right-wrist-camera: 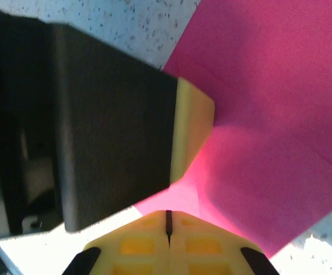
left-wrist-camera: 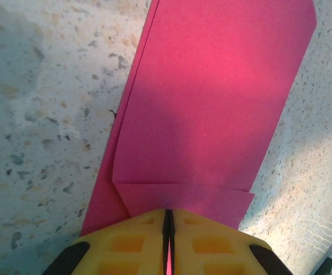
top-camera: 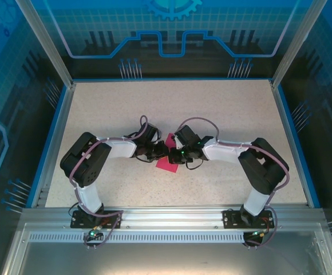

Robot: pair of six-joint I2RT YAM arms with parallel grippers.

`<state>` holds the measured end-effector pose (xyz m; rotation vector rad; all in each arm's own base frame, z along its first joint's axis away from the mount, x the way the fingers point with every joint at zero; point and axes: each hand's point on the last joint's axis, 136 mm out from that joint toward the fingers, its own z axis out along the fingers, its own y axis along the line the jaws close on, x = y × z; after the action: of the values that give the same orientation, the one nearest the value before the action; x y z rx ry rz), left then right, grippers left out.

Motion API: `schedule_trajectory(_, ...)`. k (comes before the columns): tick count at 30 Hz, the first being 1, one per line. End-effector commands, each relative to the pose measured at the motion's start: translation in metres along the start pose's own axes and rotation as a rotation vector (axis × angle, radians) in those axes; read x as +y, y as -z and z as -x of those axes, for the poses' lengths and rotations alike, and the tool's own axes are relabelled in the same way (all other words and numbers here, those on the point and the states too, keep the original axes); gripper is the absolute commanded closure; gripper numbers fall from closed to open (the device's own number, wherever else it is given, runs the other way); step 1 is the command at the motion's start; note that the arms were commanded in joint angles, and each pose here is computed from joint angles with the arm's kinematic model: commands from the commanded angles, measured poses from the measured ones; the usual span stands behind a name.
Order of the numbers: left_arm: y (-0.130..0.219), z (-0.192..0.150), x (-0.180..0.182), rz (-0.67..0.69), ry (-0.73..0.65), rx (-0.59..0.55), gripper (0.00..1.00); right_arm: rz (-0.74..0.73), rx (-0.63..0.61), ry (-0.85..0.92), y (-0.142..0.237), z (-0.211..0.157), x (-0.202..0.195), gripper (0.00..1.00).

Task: Fold a paper plane with a square sheet of paper (pick it up from the middle)
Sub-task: Fold the triangle a second time at the center of the table.

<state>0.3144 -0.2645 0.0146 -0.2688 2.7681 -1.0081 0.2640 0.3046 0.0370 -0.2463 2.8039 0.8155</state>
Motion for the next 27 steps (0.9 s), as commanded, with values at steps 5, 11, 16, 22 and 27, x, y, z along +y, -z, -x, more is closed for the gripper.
schedule_trajectory(5, -0.005, -0.004, 0.015, 0.062, 0.038, 0.006, 0.90, -0.068, 0.065, -0.014, -0.017, -0.013, -0.016, 1.00)
schedule_trajectory(11, -0.007, -0.007, 0.023, 0.089, 0.054, 0.009, 0.90, -0.060, 0.121, -0.033, -0.018, -0.035, -0.024, 1.00)
schedule_trajectory(16, -0.006, -0.007, 0.028, 0.111, 0.066, 0.005, 0.90, -0.042, 0.173, -0.023, -0.009, -0.053, -0.024, 1.00)
schedule_trajectory(22, -0.007, -0.007, 0.031, 0.127, 0.070, 0.003, 0.90, -0.037, 0.264, -0.010, -0.002, -0.086, -0.033, 1.00)
schedule_trajectory(27, -0.006, -0.007, 0.031, 0.128, 0.071, 0.001, 0.90, -0.039, 0.309, 0.009, 0.000, -0.101, -0.033, 1.00)
